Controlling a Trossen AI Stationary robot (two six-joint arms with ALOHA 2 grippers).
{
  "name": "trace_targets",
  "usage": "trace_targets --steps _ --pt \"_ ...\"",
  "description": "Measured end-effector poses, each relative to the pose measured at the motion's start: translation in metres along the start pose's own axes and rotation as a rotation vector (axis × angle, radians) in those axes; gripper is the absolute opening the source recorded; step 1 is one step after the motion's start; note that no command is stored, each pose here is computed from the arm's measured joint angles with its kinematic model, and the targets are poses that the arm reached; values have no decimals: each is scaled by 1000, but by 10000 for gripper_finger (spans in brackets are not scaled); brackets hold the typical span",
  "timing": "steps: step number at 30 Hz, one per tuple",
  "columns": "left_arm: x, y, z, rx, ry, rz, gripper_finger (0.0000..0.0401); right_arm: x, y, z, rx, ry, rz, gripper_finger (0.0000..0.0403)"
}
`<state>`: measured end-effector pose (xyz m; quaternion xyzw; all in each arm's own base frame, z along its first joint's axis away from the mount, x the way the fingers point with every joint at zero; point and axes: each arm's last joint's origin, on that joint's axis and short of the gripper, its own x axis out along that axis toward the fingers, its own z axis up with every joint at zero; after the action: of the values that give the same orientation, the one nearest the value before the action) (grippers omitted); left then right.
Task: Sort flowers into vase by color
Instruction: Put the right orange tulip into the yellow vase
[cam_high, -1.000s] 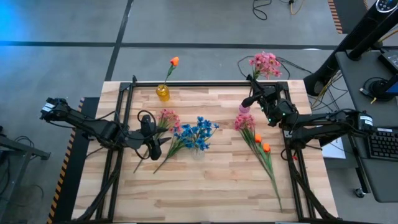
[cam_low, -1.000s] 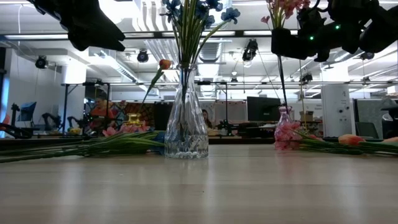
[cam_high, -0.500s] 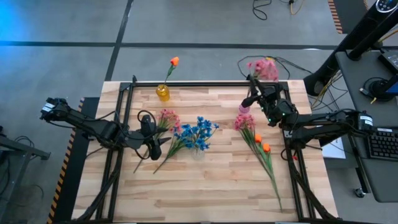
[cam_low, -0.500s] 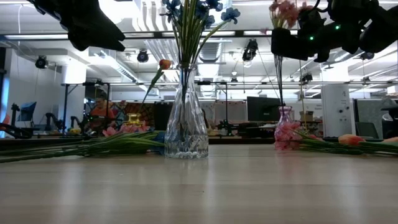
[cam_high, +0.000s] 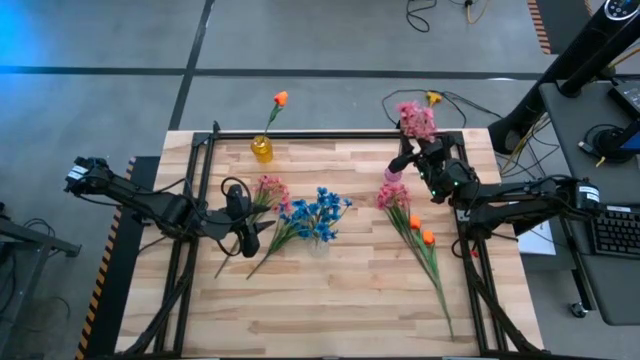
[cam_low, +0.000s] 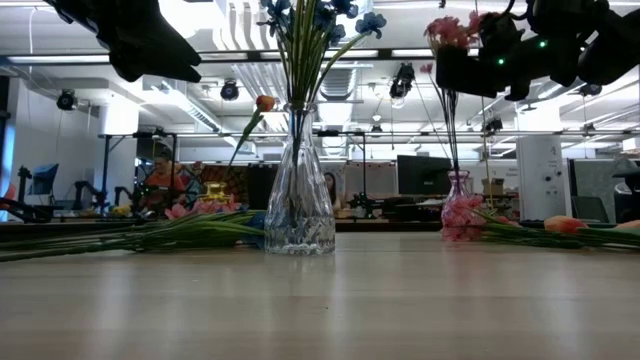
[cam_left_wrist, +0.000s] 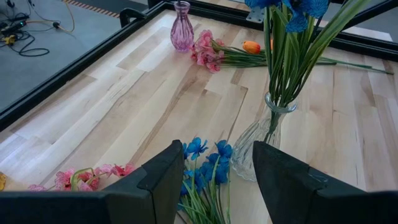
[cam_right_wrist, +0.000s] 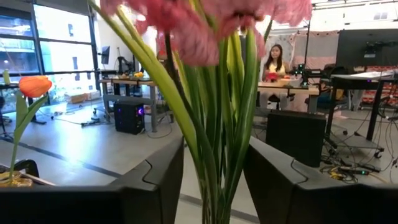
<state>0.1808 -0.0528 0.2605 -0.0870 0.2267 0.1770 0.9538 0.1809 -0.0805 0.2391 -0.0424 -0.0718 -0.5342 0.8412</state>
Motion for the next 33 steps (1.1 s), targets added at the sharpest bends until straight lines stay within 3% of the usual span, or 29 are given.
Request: trace_targets --steps 15,33 --pt "0 0 0 1 1 0 175 -1 1 -12 -19 94 3 213" --pt "0 0 -2 1 12 0 175 -10 6 -14 -21 161 56 221"
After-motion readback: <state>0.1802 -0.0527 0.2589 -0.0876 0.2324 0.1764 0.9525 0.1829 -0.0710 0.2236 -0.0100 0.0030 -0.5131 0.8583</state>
